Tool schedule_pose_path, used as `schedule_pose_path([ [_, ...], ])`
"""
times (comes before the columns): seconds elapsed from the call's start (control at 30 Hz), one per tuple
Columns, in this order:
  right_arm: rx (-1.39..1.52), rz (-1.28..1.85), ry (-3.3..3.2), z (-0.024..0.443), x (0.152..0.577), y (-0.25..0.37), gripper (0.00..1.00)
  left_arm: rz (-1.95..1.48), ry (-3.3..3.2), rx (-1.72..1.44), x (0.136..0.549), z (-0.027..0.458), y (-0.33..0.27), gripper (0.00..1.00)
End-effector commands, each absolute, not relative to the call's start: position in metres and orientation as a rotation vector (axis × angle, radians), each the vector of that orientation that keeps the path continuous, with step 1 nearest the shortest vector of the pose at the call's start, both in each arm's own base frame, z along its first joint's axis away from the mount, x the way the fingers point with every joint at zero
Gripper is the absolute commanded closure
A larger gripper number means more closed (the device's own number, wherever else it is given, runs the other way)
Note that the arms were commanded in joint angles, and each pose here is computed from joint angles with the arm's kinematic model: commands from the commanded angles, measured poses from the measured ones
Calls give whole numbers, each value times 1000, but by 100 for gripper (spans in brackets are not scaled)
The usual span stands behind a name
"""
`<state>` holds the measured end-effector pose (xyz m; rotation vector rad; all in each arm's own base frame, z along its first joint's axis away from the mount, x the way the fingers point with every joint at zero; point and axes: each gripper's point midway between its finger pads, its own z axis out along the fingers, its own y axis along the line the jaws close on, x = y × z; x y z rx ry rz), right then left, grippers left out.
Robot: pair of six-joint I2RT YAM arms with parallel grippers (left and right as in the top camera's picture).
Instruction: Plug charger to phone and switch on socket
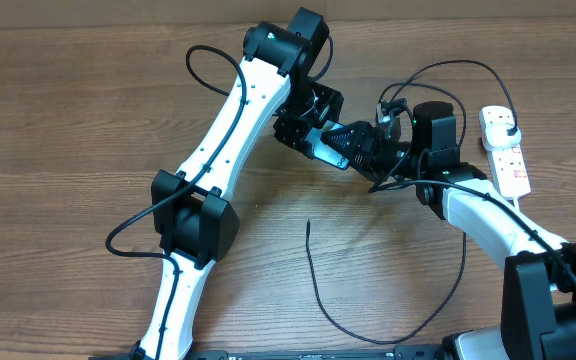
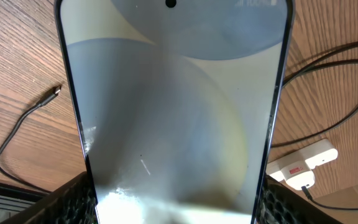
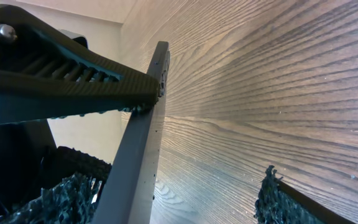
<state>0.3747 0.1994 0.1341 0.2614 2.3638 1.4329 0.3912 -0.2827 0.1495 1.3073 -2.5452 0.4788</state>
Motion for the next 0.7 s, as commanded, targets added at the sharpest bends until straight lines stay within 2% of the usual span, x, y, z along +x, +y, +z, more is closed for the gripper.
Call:
schedule_pose_path([
  [0.0, 241, 1418, 2340, 142, 380, 201, 15, 532, -2553, 1310, 391, 165, -290, 96],
  [0.13, 241, 1418, 2341, 142, 380, 201, 27, 517, -2584, 1309, 391, 163, -292, 96],
  [0.33, 241, 1420, 2341, 142, 380, 201, 36, 498, -2617, 1317, 392, 161, -291, 96],
  [0.4, 234, 1431, 2342, 143, 379, 202, 44, 497, -2619, 1318, 392, 161, -291, 96],
  [0.67, 223, 1448, 2343, 144, 377, 203, 55, 504, -2643, 1333, 398, 161, -290, 96],
])
